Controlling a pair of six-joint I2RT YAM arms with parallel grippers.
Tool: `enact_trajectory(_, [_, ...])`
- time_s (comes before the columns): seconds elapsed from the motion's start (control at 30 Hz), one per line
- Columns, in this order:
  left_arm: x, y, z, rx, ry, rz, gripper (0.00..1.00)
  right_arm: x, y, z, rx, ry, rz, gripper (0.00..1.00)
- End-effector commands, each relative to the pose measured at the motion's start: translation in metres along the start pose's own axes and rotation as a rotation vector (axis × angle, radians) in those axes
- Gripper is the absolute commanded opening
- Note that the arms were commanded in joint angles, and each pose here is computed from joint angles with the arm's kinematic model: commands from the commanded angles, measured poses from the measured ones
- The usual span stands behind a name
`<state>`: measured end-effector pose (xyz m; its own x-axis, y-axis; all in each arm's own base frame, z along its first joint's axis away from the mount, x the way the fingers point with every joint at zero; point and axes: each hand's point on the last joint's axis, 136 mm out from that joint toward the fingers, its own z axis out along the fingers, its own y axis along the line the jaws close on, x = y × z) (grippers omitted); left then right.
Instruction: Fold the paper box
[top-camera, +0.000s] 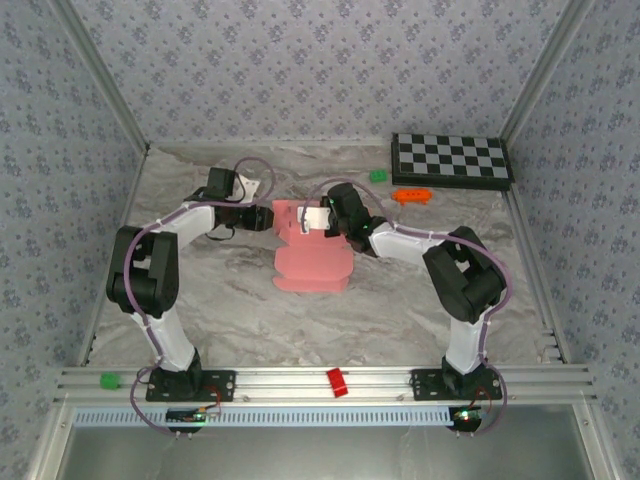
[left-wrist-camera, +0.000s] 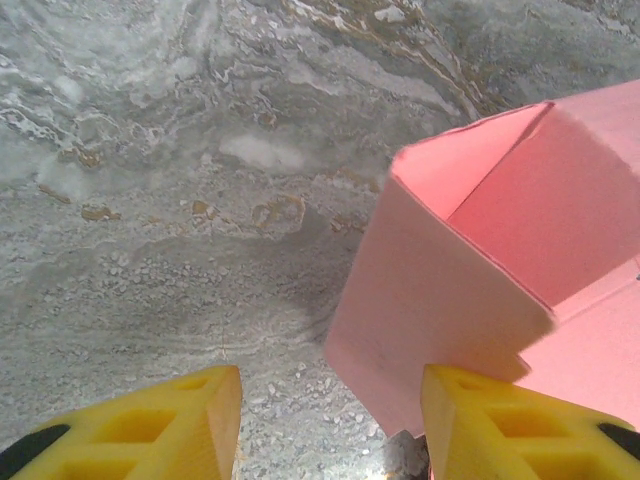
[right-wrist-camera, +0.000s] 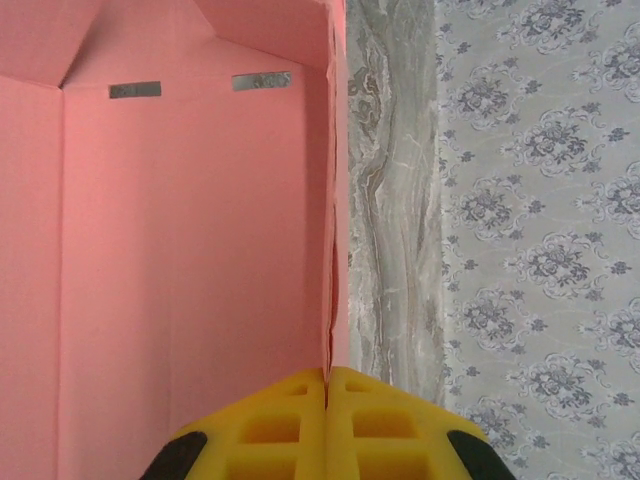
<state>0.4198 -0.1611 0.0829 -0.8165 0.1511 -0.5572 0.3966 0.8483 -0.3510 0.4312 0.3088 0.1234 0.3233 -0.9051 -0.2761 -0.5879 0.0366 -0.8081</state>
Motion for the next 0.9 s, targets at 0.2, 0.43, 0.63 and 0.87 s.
enact_trajectory(0.2, [-0.01,0.001,-0.01,-0.007,-0.025,0.008,0.49,0.002,-0.007,0.004,0.092,0.038,-0.043,0.0])
enact_trajectory(0.43, [-0.029,0.017,-0.032,-0.059,-0.127,-0.04,0.5,-0.001,-0.036,0.0,0.202,0.036,-0.078,0.0])
enact_trajectory(0.63, [-0.031,0.029,-0.035,-0.097,-0.145,-0.073,0.5,0.0,-0.037,0.001,0.245,0.042,-0.095,0.0])
enact_trajectory(0.87, [-0.03,0.034,-0.028,-0.092,-0.143,-0.096,0.5,0.004,-0.019,0.001,0.266,0.031,-0.104,0.0])
